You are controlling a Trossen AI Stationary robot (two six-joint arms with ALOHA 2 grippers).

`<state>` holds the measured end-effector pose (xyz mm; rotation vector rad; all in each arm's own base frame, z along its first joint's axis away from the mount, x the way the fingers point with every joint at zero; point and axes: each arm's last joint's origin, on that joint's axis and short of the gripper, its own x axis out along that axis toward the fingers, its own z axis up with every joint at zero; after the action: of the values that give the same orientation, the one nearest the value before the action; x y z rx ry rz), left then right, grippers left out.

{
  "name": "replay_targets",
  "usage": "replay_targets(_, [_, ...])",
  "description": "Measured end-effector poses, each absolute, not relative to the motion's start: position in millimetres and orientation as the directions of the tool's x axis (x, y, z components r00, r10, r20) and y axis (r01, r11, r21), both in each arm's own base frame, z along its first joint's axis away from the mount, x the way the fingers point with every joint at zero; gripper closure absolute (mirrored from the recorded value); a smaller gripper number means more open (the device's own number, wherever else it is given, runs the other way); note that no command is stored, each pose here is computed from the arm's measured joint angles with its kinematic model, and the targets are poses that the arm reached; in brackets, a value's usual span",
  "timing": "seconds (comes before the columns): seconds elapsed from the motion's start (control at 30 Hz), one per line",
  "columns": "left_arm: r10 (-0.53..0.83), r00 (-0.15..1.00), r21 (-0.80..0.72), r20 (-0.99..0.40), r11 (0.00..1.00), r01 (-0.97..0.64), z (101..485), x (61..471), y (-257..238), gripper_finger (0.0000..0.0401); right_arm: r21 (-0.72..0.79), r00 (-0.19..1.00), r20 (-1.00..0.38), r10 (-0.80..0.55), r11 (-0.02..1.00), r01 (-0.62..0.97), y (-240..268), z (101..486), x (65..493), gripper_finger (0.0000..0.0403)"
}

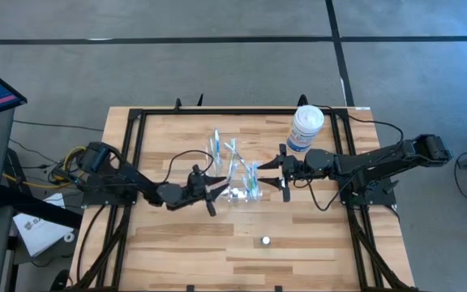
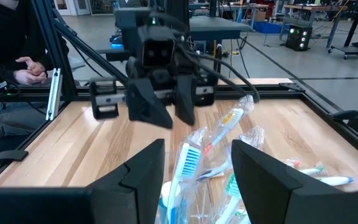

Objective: Pick & Place toothbrushing station
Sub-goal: Put the orange toothbrush into the transparent organizer

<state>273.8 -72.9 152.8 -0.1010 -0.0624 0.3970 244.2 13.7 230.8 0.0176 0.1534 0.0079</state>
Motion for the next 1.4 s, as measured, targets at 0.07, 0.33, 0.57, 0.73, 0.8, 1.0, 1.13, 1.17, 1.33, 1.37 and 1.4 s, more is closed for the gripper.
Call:
replay_targets(0.07, [0.379,0.924,-0.114,0.046,0.921,-0.372,158.1,268.7,-74.6,0.0287,0.018,0.988,-0.153,0.009,1.0,-0.006,13.7,230.8,244.2,0.0226])
replay_targets(0.33, [0.377,0.926,-0.132,0.019,0.919,-0.372,166.7,241.3,-71.4,0.0288,0.018,0.988,-0.153,0.009,1.0,-0.006,13.7,230.8,244.2,0.0226])
replay_targets(0.57, [0.456,0.89,-0.186,-0.013,0.874,-0.45,165.6,216.6,-62.9,0.0296,0.018,0.988,-0.153,0.009,1.0,-0.007,13.7,230.8,244.2,0.0226])
replay_targets(0.73, [0.536,0.84,-0.228,-0.083,0.81,-0.54,155.8,206.1,-54.5,0.03,0.018,0.988,-0.153,0.009,1.0,-0.006,13.7,230.8,244.2,0.0226])
replay_targets(0.8, [0.556,0.825,-0.257,-0.105,0.786,-0.562,152.4,205.4,-50.2,0.03,0.018,0.988,-0.153,0.009,1.0,-0.006,13.7,230.8,244.2,0.0226])
replay_targets(1.0, [0.602,0.781,-0.27,-0.166,0.734,-0.623,143.9,207.0,-34.9,0.03,0.018,0.988,-0.152,0.009,1.0,-0.006,13.7,230.9,244.2,0.0226])
replay_targets(1.13, [0.615,0.763,-0.28,-0.199,0.71,-0.646,140.7,208.8,-22.0,0.0301,0.018,0.988,-0.153,0.009,1.0,-0.007,13.8,230.8,244.2,0.0226])
replay_targets(1.17, [0.614,0.759,-0.289,-0.217,0.702,-0.651,138.9,209.0,-18.3,0.0301,0.019,0.988,-0.153,0.009,1.0,-0.006,13.8,230.9,244.2,0.0226])
replay_targets(1.33, [0.596,0.734,-0.331,-0.326,0.655,-0.679,128.5,208.1,1.0,0.0301,0.019,0.988,-0.152,0.009,1.0,-0.007,13.8,230.9,244.2,0.0226])
replay_targets(1.37, [0.59,0.727,-0.341,-0.351,0.642,-0.686,126.3,207.5,5.5,0.0301,0.019,0.988,-0.152,0.009,1.0,-0.006,13.8,230.9,244.2,0.0226])
replay_targets(1.4, [0.584,0.721,-0.347,-0.373,0.633,-0.692,124.5,206.9,9.5,0.0301,0.019,0.988,-0.152,0.009,1.0,-0.007,13.8,230.9,244.2,0.0226])
